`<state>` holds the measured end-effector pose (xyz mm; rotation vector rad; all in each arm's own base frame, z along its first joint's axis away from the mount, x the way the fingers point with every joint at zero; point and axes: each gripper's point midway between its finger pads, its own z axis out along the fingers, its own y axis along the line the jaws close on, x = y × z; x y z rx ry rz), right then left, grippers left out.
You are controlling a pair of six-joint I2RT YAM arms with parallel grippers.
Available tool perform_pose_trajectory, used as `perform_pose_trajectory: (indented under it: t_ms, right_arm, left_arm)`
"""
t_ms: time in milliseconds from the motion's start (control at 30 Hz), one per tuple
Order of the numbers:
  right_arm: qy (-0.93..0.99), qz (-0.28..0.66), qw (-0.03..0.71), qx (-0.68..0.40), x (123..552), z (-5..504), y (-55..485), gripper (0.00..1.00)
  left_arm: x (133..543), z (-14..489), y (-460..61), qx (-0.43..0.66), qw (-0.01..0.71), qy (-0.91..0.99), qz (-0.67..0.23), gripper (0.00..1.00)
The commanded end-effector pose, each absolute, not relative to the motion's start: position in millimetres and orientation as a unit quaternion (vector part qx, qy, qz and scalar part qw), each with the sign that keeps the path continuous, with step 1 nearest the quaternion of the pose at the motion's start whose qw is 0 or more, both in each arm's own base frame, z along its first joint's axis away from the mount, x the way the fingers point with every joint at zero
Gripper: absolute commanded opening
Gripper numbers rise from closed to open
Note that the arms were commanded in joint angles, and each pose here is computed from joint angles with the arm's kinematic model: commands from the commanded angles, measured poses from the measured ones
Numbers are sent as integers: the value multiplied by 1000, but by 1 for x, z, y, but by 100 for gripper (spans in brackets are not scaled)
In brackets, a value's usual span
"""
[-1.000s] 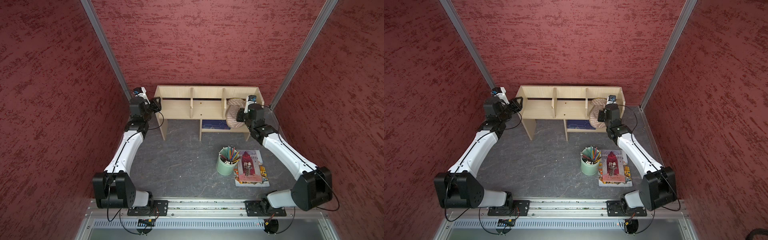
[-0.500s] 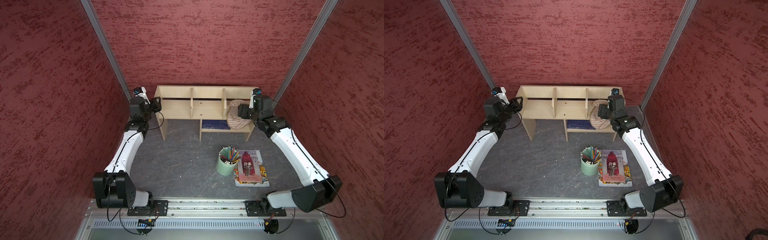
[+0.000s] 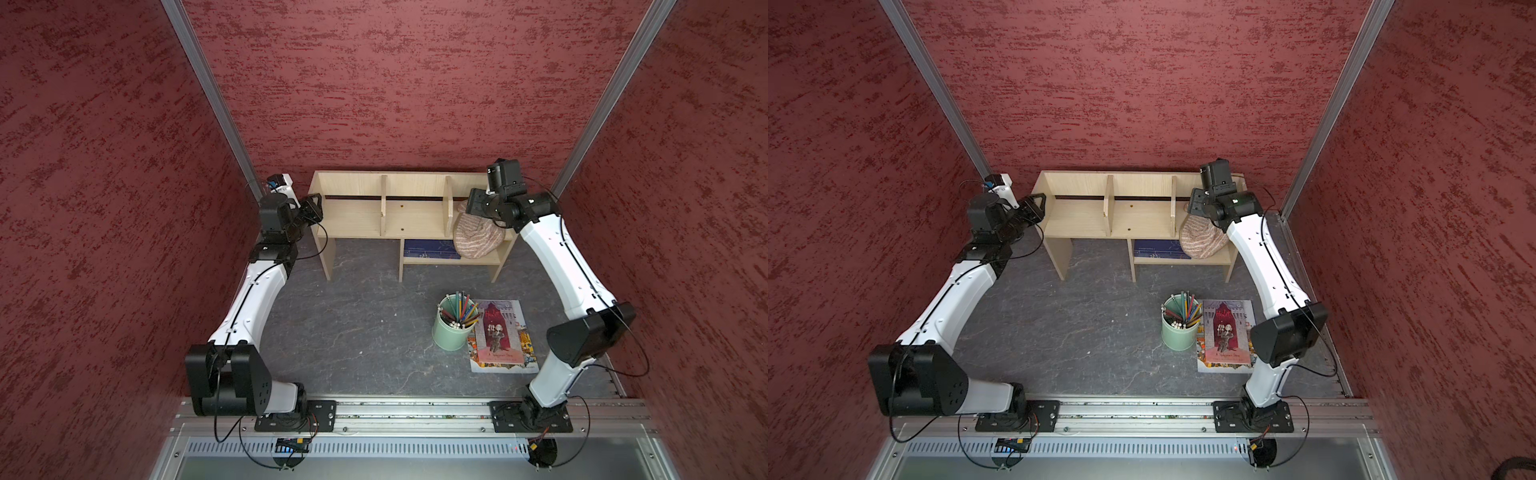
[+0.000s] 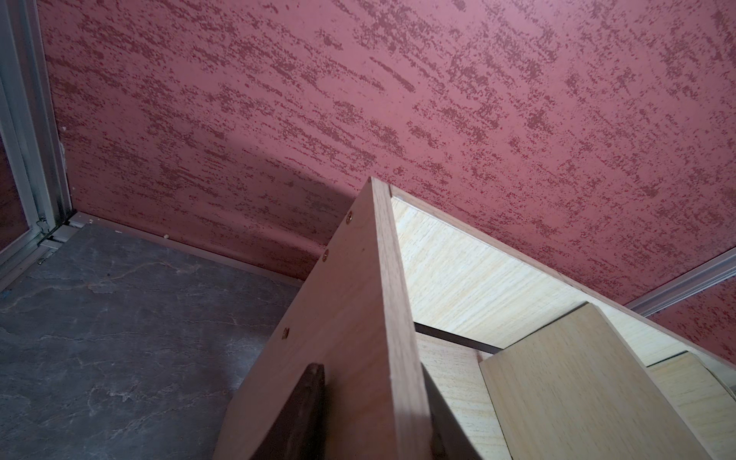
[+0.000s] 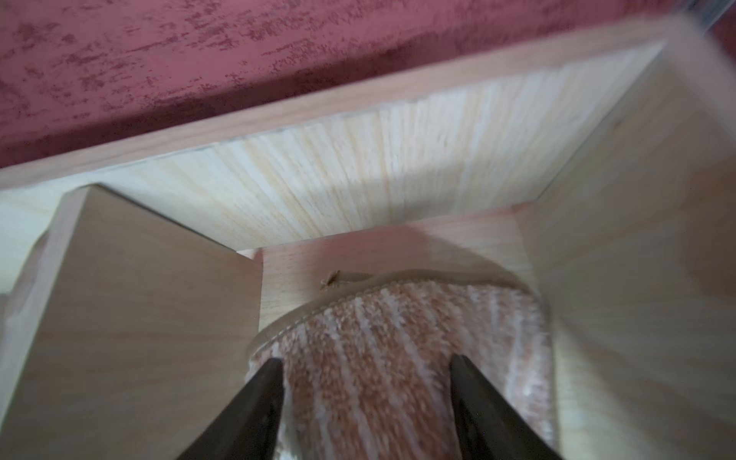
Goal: Wipe the bookshelf clean with a cloth
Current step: Wipe the dust from the shelf.
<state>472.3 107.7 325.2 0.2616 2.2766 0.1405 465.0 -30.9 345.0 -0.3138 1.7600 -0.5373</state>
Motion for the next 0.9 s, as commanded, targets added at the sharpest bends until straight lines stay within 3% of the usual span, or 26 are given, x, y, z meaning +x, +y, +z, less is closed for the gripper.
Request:
perform_pose_trajectory:
  t_ms: [0,67,100,400,500,600,867]
  right_arm:
    - [913,43,388,115,473,319,106,40]
    - [910,37,397,114,481,327,106,6]
    - [906,36,407,115,485,337,106,0]
    - [771,127,620,76,497,486,120,0]
    - [716,155,678,64,485,504,121,0]
    - [711,161,682,57,482,475,124,0]
    - [787,122,603,37,464,347,119,0]
  left_arm:
    - [463,326,-49,-150,551,771,-282,0]
    - [463,326,-49,-150,551,771,-282,0]
    - [463,326,-49,-151,550,772,-281,0]
    - [463,326,-49,-149,552,772,-278,0]
    - [463,325,-48,-151,551,772,-278,0]
    - [463,325,-47,-151,552,772,-277,0]
    - [464,325,-47,-151,552,772,-278,0]
